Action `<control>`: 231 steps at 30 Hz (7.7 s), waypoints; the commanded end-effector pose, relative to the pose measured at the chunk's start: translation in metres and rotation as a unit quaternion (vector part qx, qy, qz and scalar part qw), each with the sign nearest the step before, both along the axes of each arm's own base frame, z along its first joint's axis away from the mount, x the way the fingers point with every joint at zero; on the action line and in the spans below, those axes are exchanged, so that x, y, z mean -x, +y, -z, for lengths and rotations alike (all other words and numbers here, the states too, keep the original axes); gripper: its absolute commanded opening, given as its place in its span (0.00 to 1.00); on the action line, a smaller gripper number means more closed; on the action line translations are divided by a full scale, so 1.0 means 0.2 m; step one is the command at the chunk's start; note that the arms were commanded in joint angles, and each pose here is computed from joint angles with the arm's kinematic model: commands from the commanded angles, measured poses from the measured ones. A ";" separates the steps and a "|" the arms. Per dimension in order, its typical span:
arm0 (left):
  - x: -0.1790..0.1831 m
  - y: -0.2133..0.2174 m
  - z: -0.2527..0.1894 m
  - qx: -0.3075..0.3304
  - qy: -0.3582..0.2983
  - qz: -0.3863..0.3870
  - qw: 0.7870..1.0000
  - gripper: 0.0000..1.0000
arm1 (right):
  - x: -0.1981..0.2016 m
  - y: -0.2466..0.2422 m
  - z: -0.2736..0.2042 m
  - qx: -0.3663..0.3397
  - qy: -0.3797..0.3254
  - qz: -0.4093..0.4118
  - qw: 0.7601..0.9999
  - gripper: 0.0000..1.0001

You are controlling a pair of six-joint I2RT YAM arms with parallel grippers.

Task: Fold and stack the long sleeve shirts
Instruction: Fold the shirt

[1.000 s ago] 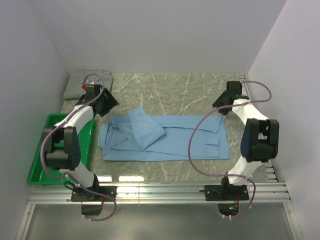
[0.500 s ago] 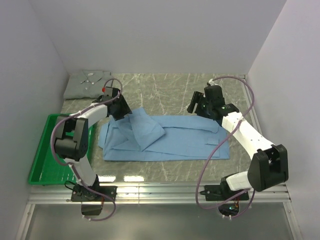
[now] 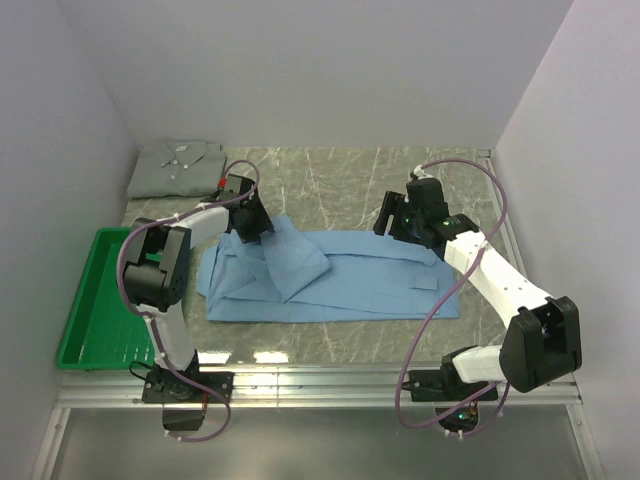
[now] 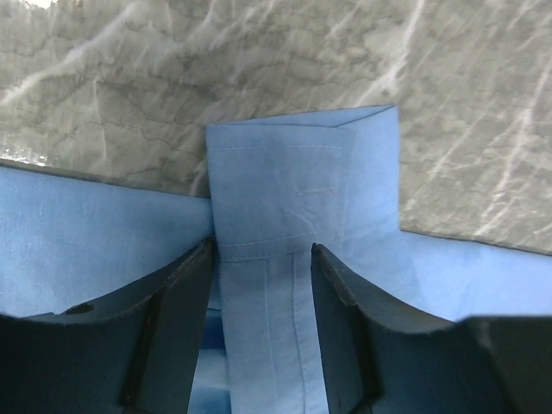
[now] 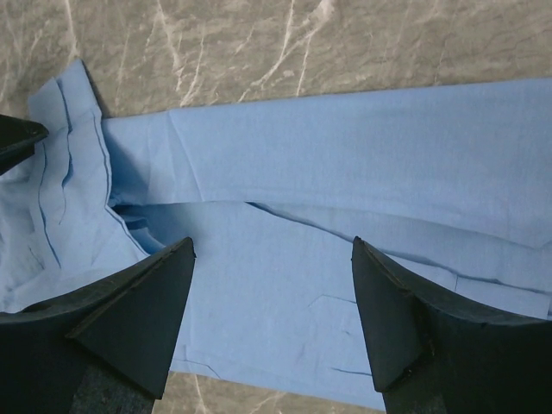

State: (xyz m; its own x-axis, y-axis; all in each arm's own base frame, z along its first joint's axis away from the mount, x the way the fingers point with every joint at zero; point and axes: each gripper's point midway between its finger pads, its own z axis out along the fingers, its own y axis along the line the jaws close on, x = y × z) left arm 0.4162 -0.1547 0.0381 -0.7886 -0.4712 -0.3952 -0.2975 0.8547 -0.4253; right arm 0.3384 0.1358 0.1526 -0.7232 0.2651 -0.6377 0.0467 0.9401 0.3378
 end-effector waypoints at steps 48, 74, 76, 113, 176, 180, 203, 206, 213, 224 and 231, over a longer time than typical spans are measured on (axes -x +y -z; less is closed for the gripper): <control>0.38 -0.42 -0.77 -0.076 -0.289 0.365 0.882 0.01 | 0.25 0.52 -0.60 -0.049 -0.214 -0.324 0.920 0.80; 0.79 -0.54 -1.17 0.010 -0.380 0.524 0.762 0.00 | 0.24 0.84 -0.65 -0.030 -0.243 -0.577 0.779 0.71; 0.79 -0.54 -1.18 0.010 -0.385 0.524 0.760 0.01 | 0.24 0.86 -0.61 -0.041 -0.227 -0.588 0.776 0.70; 0.17 0.26 -0.83 -0.060 -0.247 -0.011 0.967 0.81 | 1.29 0.76 -0.57 -0.117 -0.113 -0.701 0.695 0.00; 0.27 0.32 -0.51 -0.111 -0.131 0.057 0.984 0.77 | 0.03 -0.21 0.38 -0.078 0.101 0.034 0.991 0.00; 0.27 0.31 -0.49 -0.109 -0.125 0.060 0.984 0.77 | 0.01 -0.23 0.40 -0.072 0.106 0.038 0.991 0.00; 0.28 0.29 -0.42 -0.111 -0.101 0.071 0.986 0.78 | -0.12 -0.35 0.34 -0.057 0.068 0.059 0.994 0.00; 0.28 0.29 -0.41 -0.113 -0.098 0.073 0.986 0.78 | -0.13 -0.37 0.33 -0.049 0.064 0.064 0.995 0.00; 0.28 0.27 -0.41 -0.116 -0.098 0.081 0.985 0.78 | -0.13 -0.40 0.39 -0.030 0.088 0.077 0.993 0.11; 0.38 0.04 -0.47 -0.087 -0.121 0.122 0.981 0.77 | -0.11 -0.38 0.07 -0.017 -0.018 0.090 0.996 0.60; 0.40 -0.06 -0.46 -0.025 -0.124 0.079 0.989 0.75 | 0.03 0.28 -0.19 -0.178 -0.086 -0.098 0.975 0.62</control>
State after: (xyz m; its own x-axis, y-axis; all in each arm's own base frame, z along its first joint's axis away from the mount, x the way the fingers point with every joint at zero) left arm 0.3293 -0.1585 0.1145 -0.7707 -0.2214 -0.5975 -0.0136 0.9432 -0.3320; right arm 0.3444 0.1298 0.1752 -0.6349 0.3805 -0.6724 -0.0308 0.8571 0.5142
